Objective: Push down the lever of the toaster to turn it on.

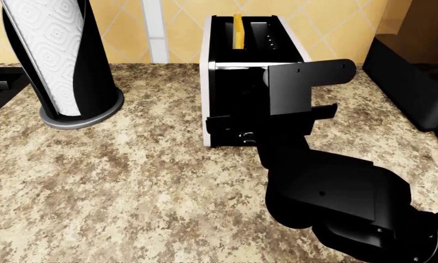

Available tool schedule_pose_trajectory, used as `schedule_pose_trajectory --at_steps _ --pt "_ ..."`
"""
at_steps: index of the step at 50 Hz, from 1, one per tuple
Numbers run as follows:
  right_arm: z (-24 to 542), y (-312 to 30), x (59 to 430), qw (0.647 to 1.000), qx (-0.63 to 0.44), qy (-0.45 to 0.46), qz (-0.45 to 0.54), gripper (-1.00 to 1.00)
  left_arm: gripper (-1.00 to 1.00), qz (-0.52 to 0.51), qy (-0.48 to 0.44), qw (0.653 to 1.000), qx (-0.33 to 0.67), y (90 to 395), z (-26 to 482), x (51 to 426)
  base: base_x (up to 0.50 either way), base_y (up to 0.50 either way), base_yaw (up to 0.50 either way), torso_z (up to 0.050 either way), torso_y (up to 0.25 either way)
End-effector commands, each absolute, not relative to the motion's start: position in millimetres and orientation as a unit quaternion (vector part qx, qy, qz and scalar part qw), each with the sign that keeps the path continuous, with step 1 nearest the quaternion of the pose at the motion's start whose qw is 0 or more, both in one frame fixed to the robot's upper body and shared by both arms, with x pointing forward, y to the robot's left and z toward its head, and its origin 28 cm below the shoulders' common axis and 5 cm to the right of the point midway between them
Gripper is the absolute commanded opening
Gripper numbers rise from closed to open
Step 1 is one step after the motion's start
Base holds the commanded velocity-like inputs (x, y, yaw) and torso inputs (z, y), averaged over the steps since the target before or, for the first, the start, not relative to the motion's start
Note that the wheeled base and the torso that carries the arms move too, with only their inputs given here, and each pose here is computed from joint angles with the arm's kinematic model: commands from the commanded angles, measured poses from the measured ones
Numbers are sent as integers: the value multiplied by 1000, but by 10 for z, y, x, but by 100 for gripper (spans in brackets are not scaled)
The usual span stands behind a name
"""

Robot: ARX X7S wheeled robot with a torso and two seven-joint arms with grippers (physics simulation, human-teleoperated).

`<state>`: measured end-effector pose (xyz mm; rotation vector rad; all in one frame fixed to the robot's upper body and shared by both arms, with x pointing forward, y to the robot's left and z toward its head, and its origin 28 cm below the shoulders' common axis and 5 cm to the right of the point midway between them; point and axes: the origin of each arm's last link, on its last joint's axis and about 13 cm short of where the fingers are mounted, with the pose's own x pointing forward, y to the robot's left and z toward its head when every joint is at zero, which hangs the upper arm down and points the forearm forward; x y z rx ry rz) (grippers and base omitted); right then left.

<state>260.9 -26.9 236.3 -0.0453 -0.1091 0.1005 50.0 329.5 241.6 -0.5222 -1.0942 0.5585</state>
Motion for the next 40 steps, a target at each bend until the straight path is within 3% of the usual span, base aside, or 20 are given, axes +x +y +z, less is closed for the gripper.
schedule_pose_trajectory --at_steps 1,40 --pt "2011 -313 2621 997 -34 44 44 -100 100 259 -507 785 -242 3294 2415 501 0 0 3 0 0" --pt "1653 -367 2499 993 -46 106 39 -100 100 259 -507 786 -242 3287 2422 506 0 -1 -1 -2 0"
